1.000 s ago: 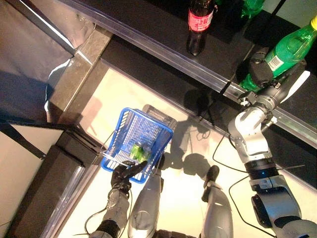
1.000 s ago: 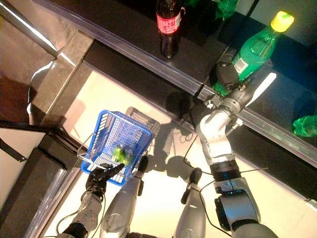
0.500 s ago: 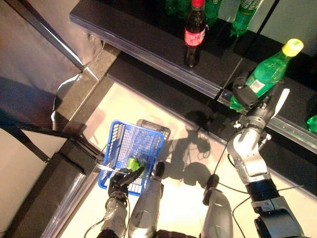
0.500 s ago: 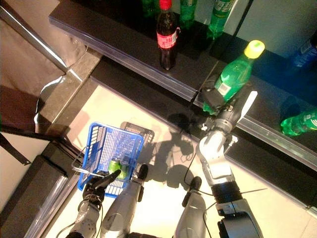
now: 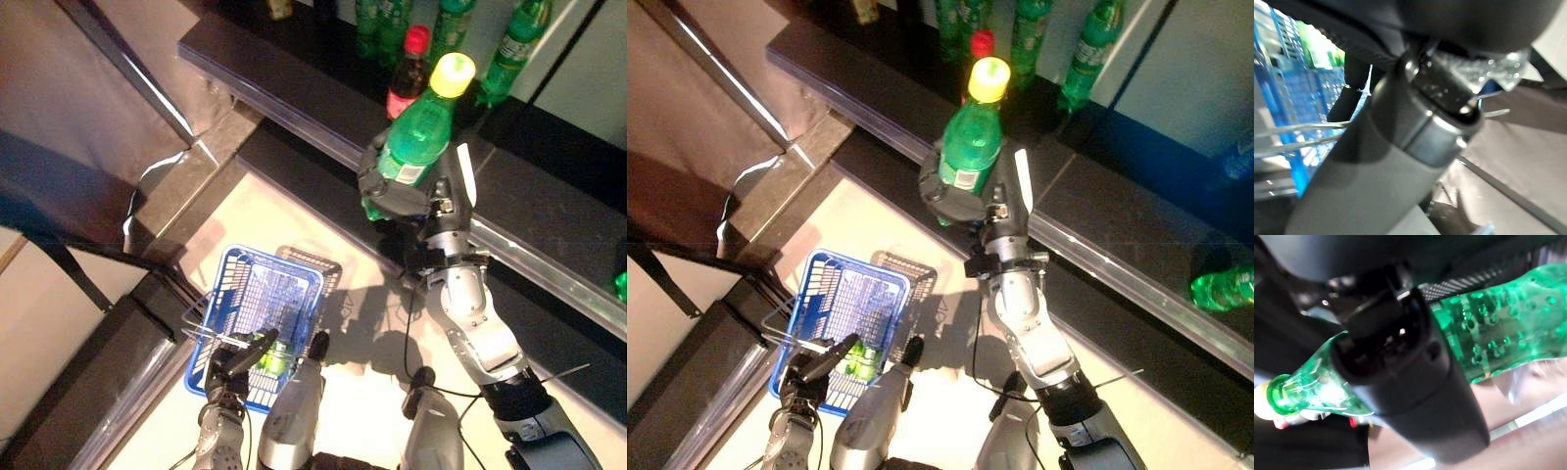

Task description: Pick up the drink and place into the basket.

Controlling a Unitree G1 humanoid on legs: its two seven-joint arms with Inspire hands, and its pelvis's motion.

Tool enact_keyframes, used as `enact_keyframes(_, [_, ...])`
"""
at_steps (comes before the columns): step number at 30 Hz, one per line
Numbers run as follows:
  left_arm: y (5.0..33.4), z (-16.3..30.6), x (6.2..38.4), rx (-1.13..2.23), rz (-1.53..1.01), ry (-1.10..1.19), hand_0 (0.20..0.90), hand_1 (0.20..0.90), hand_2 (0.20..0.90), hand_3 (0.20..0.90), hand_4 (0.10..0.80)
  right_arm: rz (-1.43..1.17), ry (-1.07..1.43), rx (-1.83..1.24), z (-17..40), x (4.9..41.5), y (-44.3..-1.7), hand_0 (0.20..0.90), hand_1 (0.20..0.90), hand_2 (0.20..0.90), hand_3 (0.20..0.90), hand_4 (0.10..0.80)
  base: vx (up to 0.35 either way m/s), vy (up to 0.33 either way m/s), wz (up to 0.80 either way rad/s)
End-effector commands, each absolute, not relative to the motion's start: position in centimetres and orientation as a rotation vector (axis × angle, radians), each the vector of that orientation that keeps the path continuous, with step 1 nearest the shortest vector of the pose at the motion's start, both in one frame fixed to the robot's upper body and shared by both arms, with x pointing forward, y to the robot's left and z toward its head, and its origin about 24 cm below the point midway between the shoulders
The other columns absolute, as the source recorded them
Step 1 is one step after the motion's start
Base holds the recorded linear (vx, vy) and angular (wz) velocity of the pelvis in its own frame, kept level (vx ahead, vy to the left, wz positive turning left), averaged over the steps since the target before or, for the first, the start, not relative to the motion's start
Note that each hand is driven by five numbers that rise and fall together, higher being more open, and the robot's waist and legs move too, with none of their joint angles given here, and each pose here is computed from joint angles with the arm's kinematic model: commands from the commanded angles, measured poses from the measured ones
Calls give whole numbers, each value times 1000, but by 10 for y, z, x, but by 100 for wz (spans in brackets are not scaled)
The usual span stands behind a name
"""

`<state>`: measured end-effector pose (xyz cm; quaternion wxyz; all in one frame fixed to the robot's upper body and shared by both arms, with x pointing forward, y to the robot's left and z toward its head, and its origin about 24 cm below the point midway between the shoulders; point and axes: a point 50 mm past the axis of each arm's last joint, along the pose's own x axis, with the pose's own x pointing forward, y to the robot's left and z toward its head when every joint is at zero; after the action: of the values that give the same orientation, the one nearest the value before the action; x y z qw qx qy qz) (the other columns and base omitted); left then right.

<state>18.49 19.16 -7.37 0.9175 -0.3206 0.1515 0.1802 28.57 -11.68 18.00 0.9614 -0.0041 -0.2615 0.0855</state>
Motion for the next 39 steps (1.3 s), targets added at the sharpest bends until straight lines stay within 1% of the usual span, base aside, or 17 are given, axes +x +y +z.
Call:
enact_keyframes(1, [235, -13, 195, -529, 274, -38, 300, 300, 300, 200, 100, 342, -844, 115, 236, 250, -96, 300, 300, 300, 200, 100, 34, -11, 25])
enact_keyframes(11, [228, 32, 206, -476, 76, -162, 300, 300, 300, 200, 100, 429, -717, 133, 213, 251, -71, 300, 300, 300, 200, 100, 33, -41, 20])
enact_keyframes(15, [214, 55, 208, -489, -94, -214, 300, 300, 300, 200, 100, 440, -648, 174, 201, 253, -63, 300, 300, 300, 200, 100, 34, -56, 19])
enact_keyframes(20, [201, 78, 209, -456, -255, -269, 300, 300, 300, 200, 100, 428, -588, 187, 190, 258, -54, 300, 300, 300, 200, 100, 25, -33, 12])
enact_keyframes(28, [188, 107, 208, -407, -453, -338, 300, 300, 300, 200, 100, 429, -532, 226, 183, 260, -45, 300, 300, 300, 200, 100, 17, -51, 13])
enact_keyframes(29, [185, 116, 207, -390, -512, -367, 300, 300, 300, 200, 100, 431, -522, 235, 181, 259, -42, 300, 300, 300, 200, 100, 1, -75, 8])
enact_keyframes(39, [172, 147, 202, -310, -723, -461, 300, 300, 300, 200, 100, 410, -401, 211, 151, 263, -26, 300, 300, 300, 200, 100, 13, -50, 3])
